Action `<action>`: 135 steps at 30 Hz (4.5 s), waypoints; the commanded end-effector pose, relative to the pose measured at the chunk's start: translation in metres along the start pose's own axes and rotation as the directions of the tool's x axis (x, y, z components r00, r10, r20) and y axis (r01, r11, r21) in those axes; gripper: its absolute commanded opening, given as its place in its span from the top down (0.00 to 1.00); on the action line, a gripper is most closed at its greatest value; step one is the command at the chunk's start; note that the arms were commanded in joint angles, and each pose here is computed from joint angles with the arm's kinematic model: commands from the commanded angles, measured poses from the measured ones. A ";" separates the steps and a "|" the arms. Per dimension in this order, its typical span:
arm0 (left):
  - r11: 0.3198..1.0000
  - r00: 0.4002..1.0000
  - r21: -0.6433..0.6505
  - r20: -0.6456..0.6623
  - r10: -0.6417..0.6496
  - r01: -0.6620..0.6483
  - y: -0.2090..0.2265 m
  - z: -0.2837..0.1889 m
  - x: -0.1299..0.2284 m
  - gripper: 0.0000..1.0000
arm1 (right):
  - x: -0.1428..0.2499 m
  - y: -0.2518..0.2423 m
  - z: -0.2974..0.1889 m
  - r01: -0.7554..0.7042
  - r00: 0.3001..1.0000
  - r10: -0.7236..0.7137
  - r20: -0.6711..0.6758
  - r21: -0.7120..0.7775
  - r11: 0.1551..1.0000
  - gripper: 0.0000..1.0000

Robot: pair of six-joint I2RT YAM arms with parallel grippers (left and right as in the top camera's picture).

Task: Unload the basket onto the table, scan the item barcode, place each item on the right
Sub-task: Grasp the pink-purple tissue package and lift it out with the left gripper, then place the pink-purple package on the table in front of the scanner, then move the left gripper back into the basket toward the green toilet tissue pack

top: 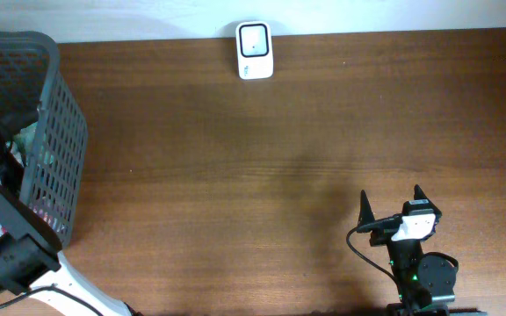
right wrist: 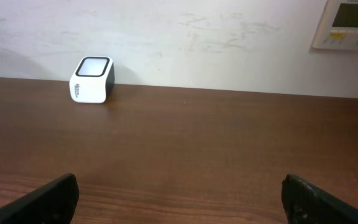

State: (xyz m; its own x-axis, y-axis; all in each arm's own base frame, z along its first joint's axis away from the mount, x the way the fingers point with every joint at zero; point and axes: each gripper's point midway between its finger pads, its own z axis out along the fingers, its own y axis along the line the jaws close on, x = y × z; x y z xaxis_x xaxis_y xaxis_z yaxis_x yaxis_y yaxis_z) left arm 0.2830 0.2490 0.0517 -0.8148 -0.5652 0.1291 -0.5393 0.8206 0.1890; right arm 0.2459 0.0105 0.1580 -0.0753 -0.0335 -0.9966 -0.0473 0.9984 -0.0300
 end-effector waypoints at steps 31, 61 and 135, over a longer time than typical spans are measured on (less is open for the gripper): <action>0.537 0.528 0.736 0.674 -0.517 -0.413 -0.058 -0.479 0.032 1.00 | 0.003 -0.003 0.000 0.002 1.000 -0.002 -0.004 0.013 1.000 0.01; 0.592 0.623 0.252 0.520 0.584 -0.765 -0.487 -0.154 0.233 1.00 | 0.003 -0.003 0.000 0.002 1.000 -0.002 -0.004 0.013 1.000 0.01; 0.997 0.805 -0.058 0.589 0.068 -0.042 -0.038 -0.139 -0.085 0.15 | 0.003 -0.003 0.000 0.002 1.000 -0.002 -0.004 0.013 1.000 0.01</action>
State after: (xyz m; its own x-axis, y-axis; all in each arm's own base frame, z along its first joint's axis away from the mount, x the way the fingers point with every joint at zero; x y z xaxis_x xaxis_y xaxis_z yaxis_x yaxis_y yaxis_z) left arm 0.4195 0.2440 0.2439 -0.7010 -0.3173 -0.6387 -0.5526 0.8077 0.2053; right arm 0.2459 0.0105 0.1582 -0.0742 -0.0335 -0.9967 -0.0473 0.9984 -0.0300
